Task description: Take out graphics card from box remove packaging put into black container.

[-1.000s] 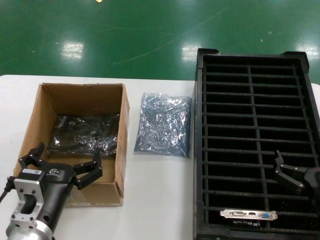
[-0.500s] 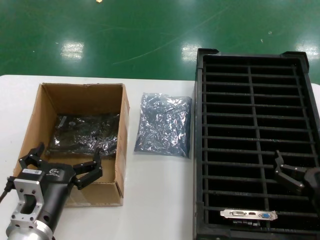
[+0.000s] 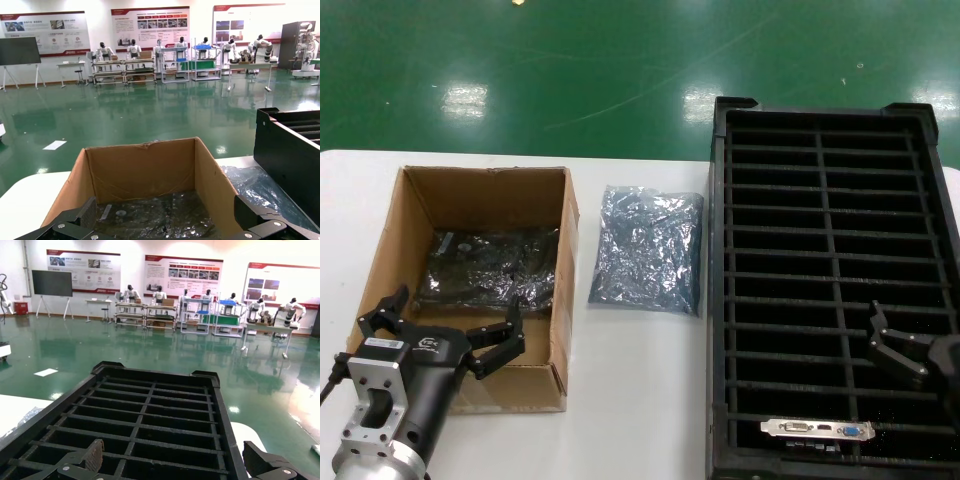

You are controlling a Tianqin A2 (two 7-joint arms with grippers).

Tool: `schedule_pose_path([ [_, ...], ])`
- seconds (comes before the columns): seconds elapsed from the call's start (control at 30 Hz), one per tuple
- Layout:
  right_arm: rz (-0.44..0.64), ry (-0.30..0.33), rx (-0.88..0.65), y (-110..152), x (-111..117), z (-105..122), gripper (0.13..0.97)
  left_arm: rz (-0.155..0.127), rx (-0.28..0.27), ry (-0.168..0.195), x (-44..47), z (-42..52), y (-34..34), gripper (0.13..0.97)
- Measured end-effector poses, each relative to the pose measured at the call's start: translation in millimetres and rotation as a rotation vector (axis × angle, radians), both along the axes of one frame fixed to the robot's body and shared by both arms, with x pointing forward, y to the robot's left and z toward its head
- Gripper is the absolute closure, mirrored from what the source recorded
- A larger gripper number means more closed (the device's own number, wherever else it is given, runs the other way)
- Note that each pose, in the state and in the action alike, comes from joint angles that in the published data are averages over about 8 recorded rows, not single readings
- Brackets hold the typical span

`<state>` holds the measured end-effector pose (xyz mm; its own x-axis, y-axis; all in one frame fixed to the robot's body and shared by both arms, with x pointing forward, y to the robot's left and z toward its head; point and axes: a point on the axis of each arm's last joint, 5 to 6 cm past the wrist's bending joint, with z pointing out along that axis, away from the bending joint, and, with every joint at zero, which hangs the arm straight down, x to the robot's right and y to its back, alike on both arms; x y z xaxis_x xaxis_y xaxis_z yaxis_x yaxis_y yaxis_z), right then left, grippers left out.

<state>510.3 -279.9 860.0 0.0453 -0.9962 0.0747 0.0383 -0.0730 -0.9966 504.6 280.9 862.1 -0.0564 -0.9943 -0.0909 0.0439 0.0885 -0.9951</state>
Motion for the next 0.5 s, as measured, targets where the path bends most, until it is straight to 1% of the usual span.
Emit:
schedule_pose_path([
  [0.5,0.0,0.0,0.0,0.0,0.0,0.0,0.13,0.0,0.0,0.0,0.0,0.0,0.0,0.132],
])
